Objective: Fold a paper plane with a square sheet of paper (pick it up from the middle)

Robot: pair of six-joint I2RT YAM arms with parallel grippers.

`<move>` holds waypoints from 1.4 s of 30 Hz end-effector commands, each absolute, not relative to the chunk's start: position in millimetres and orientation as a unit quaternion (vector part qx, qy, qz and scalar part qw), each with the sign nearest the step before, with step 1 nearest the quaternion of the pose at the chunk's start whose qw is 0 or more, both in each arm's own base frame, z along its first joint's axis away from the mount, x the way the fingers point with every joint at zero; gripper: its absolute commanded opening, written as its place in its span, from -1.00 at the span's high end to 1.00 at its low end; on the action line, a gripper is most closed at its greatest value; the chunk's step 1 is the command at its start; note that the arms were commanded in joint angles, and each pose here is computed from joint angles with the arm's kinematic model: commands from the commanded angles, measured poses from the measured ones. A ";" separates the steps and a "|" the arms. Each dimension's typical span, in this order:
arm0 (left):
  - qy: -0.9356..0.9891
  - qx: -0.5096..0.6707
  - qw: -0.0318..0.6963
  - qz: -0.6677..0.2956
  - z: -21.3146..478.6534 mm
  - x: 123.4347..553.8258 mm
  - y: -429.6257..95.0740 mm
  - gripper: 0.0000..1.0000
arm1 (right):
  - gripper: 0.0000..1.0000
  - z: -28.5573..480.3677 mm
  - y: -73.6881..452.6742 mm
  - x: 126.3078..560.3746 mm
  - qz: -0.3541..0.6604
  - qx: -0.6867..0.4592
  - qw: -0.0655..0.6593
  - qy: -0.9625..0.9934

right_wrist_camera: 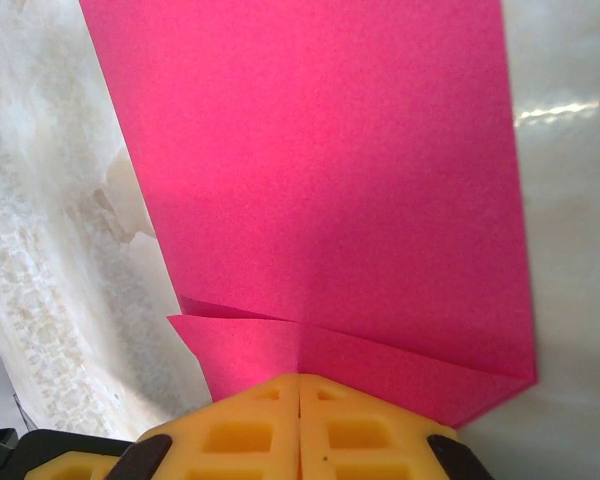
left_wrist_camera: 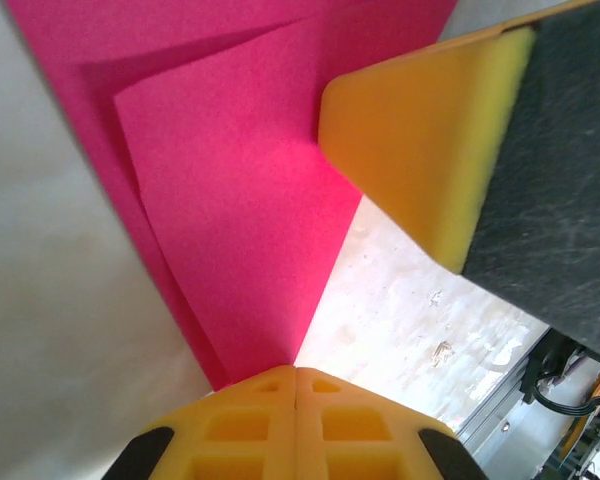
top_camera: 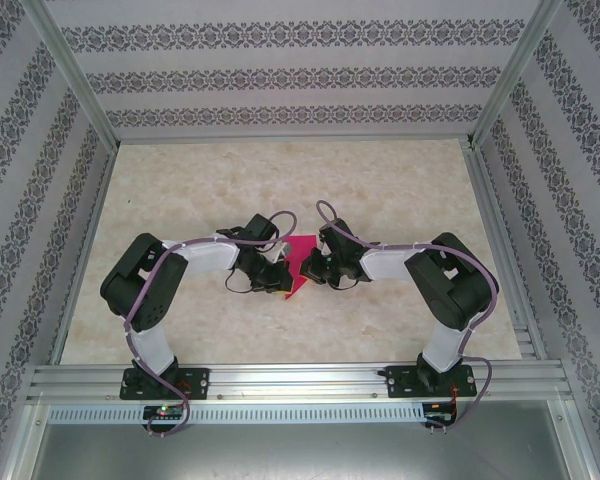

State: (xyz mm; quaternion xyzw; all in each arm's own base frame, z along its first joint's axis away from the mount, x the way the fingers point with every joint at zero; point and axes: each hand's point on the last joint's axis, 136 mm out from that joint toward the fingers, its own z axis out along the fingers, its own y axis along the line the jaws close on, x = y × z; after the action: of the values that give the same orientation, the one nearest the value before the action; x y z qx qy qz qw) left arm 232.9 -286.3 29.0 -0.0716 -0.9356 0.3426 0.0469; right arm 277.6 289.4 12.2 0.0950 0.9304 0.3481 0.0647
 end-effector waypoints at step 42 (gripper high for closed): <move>-0.944 -0.079 0.010 0.319 16.5 224.7 -285.8 0.86 | 0.85 -26.6 268.7 265.9 0.291 0.109 0.030 0.950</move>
State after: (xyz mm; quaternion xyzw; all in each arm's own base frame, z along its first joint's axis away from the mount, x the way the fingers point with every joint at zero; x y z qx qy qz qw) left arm 233.7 -285.6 18.2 -0.0718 -0.9429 0.3251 0.0087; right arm 278.7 291.8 11.4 0.0931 0.9288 0.3543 0.0556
